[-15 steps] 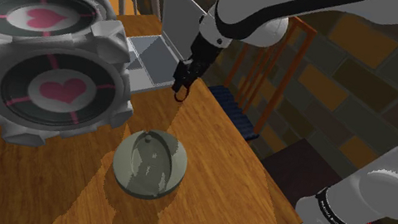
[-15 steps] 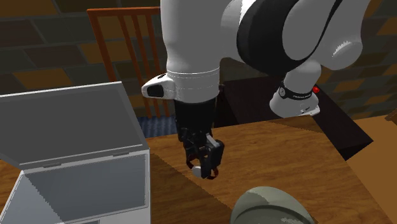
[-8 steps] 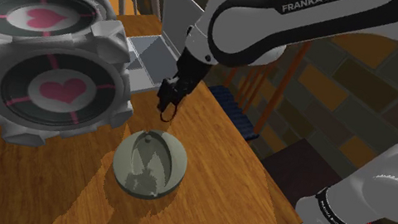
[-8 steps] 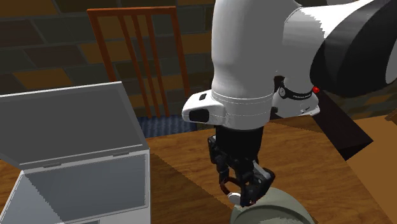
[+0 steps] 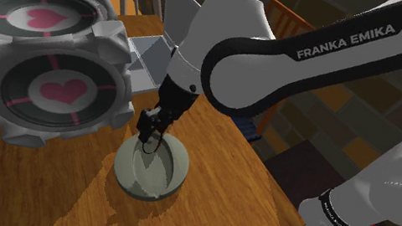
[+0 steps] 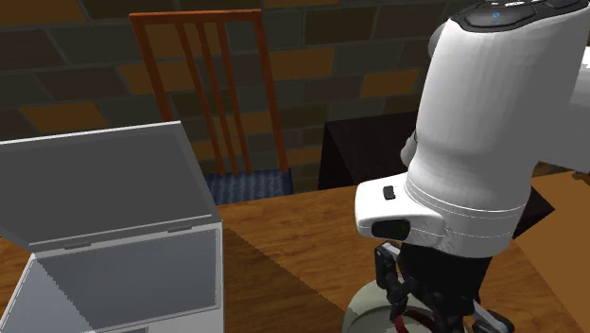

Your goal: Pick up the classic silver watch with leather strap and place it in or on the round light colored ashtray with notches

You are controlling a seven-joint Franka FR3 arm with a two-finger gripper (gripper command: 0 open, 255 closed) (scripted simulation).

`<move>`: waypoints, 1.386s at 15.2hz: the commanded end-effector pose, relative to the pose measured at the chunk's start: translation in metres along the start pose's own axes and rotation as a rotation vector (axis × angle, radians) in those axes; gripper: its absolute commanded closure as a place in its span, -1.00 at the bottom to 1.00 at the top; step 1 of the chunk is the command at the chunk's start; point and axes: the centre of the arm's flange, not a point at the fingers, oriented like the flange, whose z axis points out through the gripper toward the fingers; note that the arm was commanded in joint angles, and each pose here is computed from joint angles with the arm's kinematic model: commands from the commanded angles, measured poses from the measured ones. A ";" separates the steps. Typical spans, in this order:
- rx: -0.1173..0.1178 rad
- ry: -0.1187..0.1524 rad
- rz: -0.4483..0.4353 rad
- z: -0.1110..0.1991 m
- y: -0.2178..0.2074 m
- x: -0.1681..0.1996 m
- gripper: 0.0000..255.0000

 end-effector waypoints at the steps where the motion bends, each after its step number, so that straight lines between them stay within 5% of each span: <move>1: 0.000 0.001 0.002 0.008 -0.001 -0.004 1.00; 12: 0.000 0.001 0.002 0.062 0.018 -0.014 1.00; 20: 0.000 0.001 0.002 0.063 0.019 -0.015 1.00; 21: 0.000 0.001 0.002 0.063 0.019 -0.015 -1.00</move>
